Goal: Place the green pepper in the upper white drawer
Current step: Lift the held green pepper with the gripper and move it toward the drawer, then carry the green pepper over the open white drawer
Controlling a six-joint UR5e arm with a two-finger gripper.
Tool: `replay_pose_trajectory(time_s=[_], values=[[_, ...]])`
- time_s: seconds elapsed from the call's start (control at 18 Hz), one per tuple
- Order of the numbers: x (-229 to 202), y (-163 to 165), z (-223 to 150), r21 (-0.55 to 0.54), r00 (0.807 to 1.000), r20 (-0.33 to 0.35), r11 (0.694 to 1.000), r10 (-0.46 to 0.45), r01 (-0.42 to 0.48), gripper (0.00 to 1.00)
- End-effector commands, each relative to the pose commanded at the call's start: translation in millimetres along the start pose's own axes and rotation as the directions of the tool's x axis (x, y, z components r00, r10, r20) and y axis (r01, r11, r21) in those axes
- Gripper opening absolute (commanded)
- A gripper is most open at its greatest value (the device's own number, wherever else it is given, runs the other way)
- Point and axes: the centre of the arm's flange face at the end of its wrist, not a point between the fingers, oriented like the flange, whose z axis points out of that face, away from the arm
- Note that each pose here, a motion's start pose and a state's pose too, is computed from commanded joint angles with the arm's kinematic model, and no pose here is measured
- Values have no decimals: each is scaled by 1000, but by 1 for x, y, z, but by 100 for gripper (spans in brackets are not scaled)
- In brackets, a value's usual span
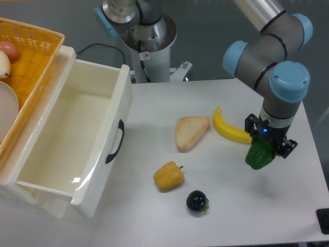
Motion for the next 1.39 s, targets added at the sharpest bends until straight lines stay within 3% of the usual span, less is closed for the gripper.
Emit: replay_pose_trajectory(time_s=[0.33,0.5,0.83,1.22,1.39], values=[[5,-1,-13,14,999,4,999,-37,37,44],[14,-3,-39,52,995,0,993,-104,104,44],[60,-13,-75,98,978,-64,974,-199,204,44],[131,-81,-117,132,956,-79,948,-282,291,44],[152,-94,-146,154,949,-57,936,-311,316,44]])
